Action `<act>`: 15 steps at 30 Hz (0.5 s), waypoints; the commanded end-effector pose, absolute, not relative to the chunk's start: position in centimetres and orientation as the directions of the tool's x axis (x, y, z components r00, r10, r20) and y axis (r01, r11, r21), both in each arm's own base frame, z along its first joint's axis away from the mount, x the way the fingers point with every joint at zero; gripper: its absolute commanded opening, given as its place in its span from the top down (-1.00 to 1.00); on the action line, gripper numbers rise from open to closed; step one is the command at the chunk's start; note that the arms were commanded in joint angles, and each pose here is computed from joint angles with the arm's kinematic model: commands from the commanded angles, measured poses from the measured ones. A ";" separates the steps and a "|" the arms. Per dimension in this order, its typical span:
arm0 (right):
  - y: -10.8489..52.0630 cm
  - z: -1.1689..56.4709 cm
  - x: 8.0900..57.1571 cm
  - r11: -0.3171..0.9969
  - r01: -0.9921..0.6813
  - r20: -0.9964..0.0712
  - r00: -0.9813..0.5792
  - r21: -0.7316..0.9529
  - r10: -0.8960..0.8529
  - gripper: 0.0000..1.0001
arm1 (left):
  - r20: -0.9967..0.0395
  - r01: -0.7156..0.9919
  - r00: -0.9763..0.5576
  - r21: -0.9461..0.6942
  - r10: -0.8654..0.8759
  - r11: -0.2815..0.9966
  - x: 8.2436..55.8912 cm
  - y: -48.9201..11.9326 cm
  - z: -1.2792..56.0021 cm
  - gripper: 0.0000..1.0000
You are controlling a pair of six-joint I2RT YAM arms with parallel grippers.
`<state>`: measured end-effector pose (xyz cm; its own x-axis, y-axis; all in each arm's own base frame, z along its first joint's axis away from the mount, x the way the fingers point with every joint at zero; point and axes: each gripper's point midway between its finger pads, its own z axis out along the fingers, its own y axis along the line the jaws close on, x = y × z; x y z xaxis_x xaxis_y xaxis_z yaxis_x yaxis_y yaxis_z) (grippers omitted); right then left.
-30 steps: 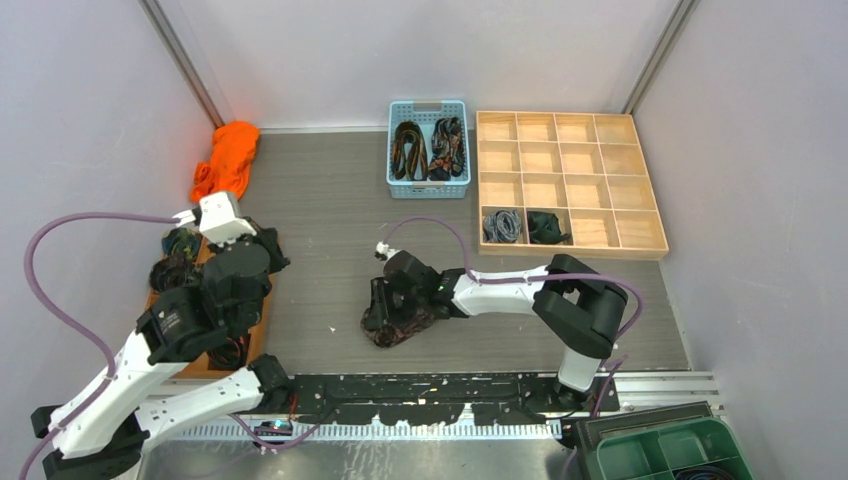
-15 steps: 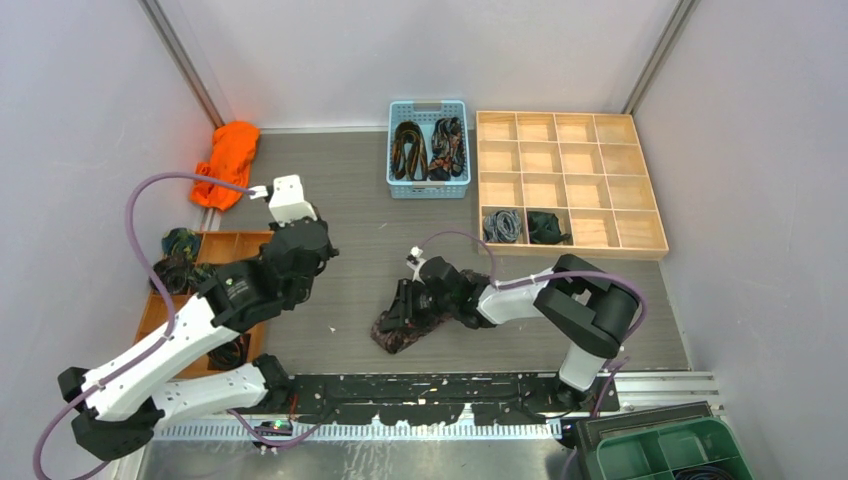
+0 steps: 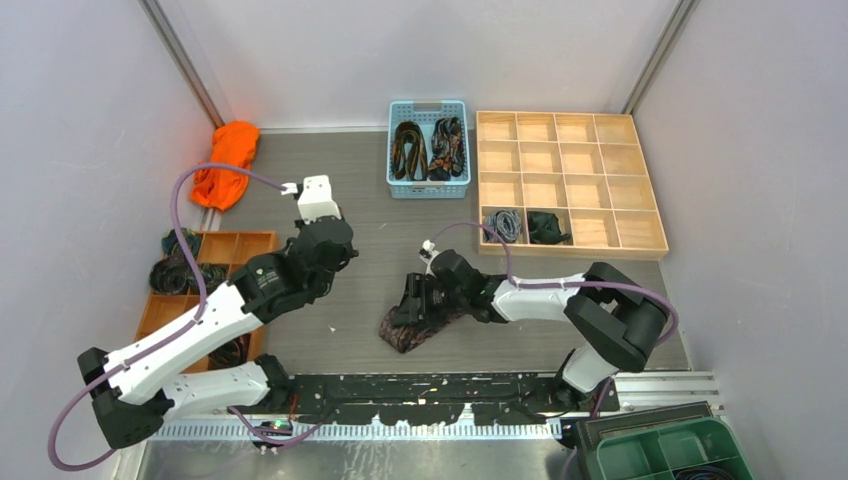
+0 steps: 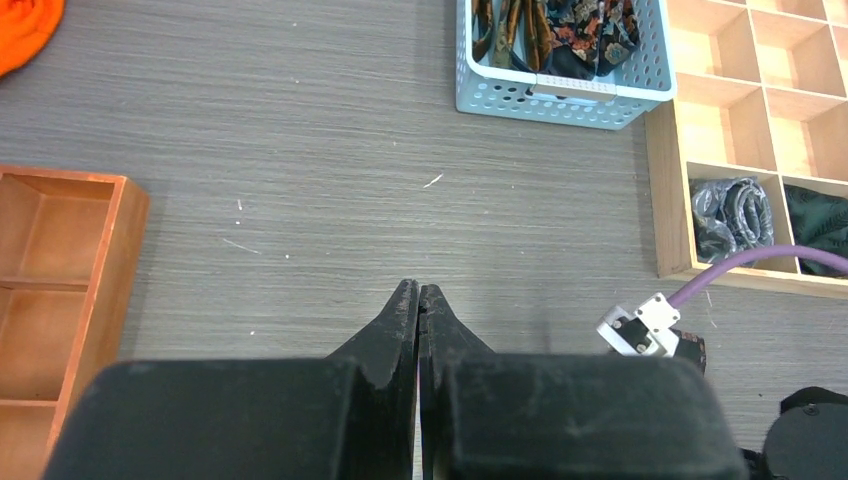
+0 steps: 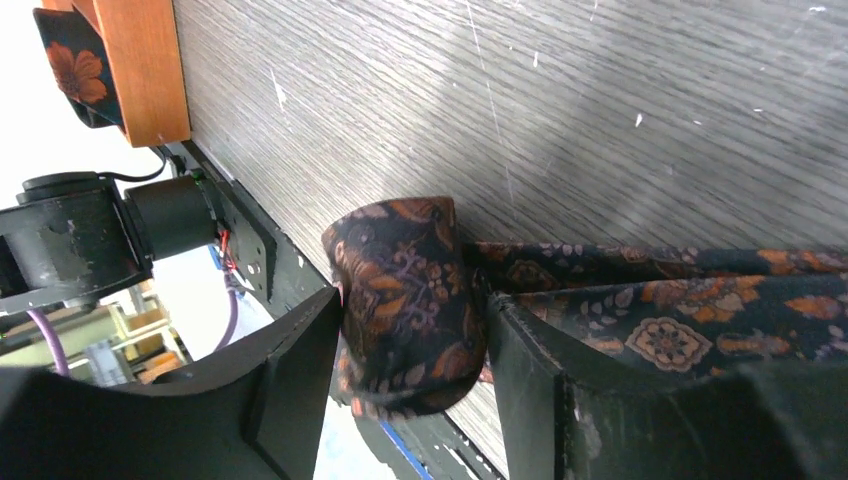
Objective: Roll the ties
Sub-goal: Roll the tie at the center of the board.
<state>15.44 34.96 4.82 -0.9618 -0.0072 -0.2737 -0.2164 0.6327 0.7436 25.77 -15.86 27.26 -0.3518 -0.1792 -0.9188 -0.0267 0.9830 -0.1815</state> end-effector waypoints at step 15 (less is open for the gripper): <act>30.5 4.2 18.3 0.830 -0.347 -0.421 -0.894 0.437 -0.153 -0.27 | -0.904 -0.021 -0.384 -0.194 -0.187 0.981 26.6 -17.9 24.2 1.00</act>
